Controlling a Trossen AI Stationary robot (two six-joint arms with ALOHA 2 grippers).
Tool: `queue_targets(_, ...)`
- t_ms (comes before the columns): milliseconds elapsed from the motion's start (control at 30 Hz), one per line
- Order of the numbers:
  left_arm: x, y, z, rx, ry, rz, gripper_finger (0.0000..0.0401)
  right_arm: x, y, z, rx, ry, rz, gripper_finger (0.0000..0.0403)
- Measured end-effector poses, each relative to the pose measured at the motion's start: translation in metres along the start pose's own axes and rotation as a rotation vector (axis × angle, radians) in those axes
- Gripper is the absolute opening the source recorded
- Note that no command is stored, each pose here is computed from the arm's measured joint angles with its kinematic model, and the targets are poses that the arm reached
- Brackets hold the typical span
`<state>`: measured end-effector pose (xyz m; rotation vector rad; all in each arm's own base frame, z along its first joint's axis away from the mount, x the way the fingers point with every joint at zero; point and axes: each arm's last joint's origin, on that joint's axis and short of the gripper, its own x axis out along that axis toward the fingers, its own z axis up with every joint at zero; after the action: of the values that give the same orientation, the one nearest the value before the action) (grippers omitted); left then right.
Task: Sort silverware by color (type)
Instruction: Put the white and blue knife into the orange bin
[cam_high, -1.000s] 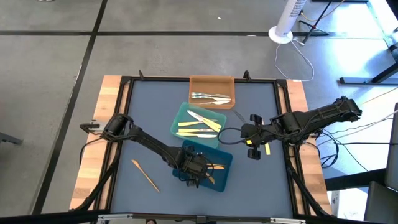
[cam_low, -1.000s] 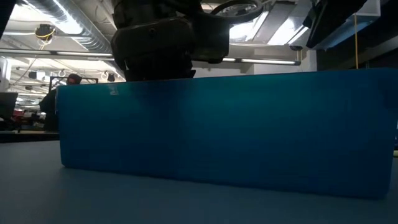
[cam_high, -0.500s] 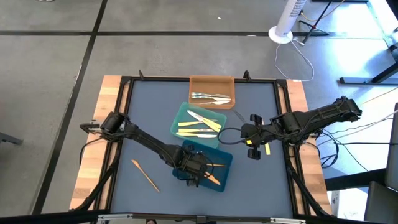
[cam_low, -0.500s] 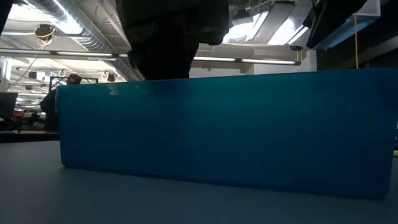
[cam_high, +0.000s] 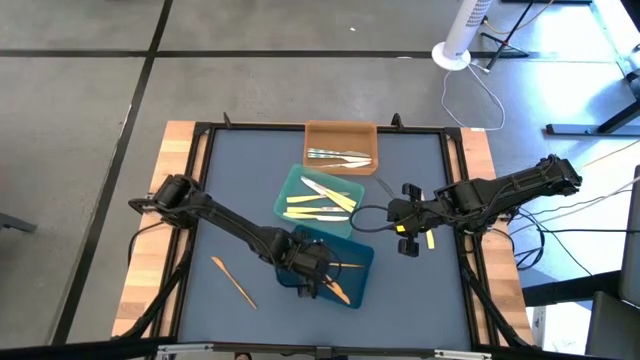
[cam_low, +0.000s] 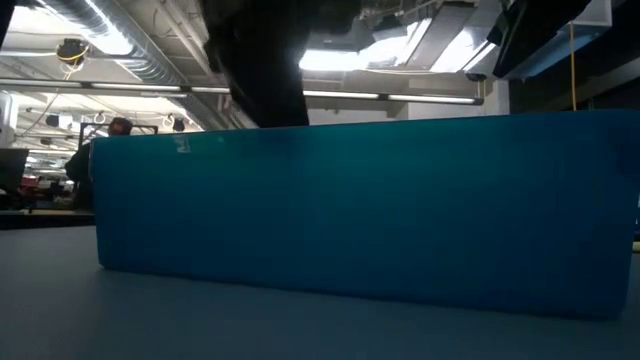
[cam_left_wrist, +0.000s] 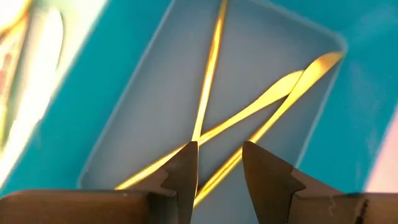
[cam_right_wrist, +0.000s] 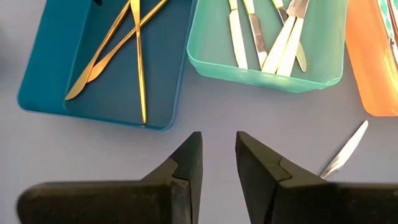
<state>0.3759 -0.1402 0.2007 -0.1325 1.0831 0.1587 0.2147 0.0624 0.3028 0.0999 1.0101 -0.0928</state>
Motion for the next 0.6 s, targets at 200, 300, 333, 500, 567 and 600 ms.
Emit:
queue_targets(200, -0.034, 0.007, 0.006, -0.002, -0.068, 0.009, 0.0121, 0.000, 0.000, 0.000, -0.001, -0.001, 0.001, 0.0085)
queue_targets(300, -0.058, 0.014, 0.007, -0.010, -0.108, 0.023, 0.0121, 0.000, 0.000, 0.000, -0.002, -0.001, 0.001, 0.0085)
queue_targets(333, -0.067, 0.017, 0.007, -0.012, -0.118, 0.034, 0.0121, 0.000, 0.000, 0.000, -0.003, -0.001, 0.001, 0.0085)
queue_targets(500, -0.110, 0.033, 0.003, -0.030, -0.177, 0.080, 0.0121, 0.000, 0.000, 0.000, -0.003, -0.001, 0.001, 0.0085)
queue_targets(567, -0.130, 0.040, 0.002, -0.042, -0.218, 0.093, 0.0121, 0.000, 0.000, 0.000, -0.003, -0.002, 0.001, 0.0085)
queue_targets(600, -0.138, 0.043, 0.000, -0.045, -0.234, 0.100, 0.0121, 0.000, 0.000, 0.000, -0.003, -0.002, -0.001, 0.0085)
